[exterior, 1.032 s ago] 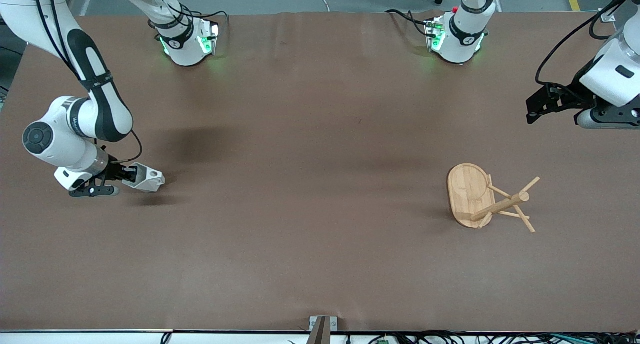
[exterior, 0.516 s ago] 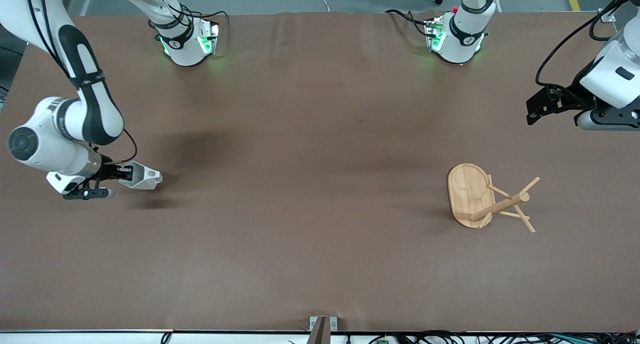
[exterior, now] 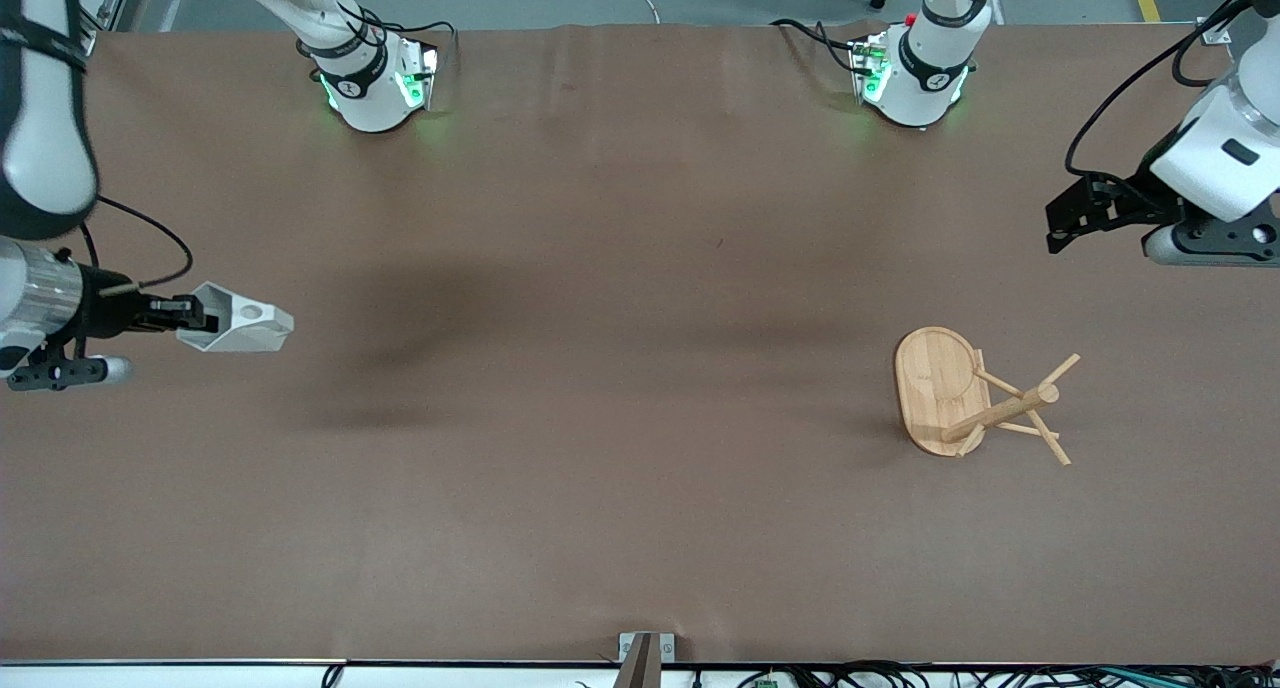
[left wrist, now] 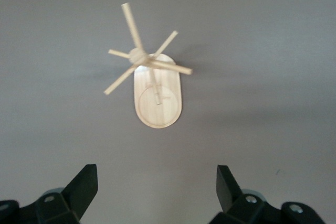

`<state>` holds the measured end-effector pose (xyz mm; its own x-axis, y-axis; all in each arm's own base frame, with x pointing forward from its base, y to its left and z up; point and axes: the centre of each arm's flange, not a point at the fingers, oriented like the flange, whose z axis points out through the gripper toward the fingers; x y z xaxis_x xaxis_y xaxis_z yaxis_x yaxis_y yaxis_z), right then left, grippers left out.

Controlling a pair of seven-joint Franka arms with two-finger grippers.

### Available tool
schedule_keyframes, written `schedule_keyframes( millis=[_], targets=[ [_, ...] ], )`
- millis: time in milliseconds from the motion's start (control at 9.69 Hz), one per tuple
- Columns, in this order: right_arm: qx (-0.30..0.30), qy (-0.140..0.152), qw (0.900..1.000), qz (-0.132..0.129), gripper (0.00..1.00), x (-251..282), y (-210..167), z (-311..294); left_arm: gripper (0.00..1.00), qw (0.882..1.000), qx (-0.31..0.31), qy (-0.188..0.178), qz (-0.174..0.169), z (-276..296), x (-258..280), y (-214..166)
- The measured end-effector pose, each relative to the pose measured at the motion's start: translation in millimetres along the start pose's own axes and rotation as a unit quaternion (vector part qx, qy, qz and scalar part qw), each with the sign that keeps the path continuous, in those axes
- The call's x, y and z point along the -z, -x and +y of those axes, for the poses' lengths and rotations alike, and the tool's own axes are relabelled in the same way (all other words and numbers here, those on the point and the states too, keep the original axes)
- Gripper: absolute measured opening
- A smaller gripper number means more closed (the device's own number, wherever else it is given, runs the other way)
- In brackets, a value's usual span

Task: Hang cup on rack
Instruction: 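Lift the cup with the right gripper while the left gripper approaches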

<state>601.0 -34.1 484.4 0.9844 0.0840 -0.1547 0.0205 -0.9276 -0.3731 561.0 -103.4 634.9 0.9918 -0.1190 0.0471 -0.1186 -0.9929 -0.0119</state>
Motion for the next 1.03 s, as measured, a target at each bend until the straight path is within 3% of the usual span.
schedule_keyframes(
  millis=[206, 310, 516, 619, 826, 1032],
  targets=[
    [0.022, -0.114, 0.993, -0.009, 0.04, -7, 7, -54, 1.0, 0.997, -0.079, 0.008, 0.014, 90, 12, 7],
    [0.03, -0.168, 0.985, -0.019, 0.04, -23, 9, -82, 1.0, 0.992, -0.121, 0.013, 0.022, 144, 18, 19],
    [0.035, -0.268, 0.962, -0.043, 0.04, -72, 14, -141, 1.0, 0.979, -0.193, 0.034, 0.046, 238, 29, 45],
    [0.036, -0.314, 0.947, -0.06, 0.04, -93, 20, -171, 1.0, 0.972, -0.216, 0.068, 0.063, 275, 32, 52],
    [0.034, -0.379, 0.921, -0.087, 0.04, -122, 32, -218, 1.0, 0.959, -0.24, 0.127, 0.078, 320, 18, 51],
    [0.022, -0.43, 0.897, -0.103, 0.04, -138, 42, -246, 1.0, 0.95, -0.266, 0.141, 0.078, 362, -1, 60]
  ],
)
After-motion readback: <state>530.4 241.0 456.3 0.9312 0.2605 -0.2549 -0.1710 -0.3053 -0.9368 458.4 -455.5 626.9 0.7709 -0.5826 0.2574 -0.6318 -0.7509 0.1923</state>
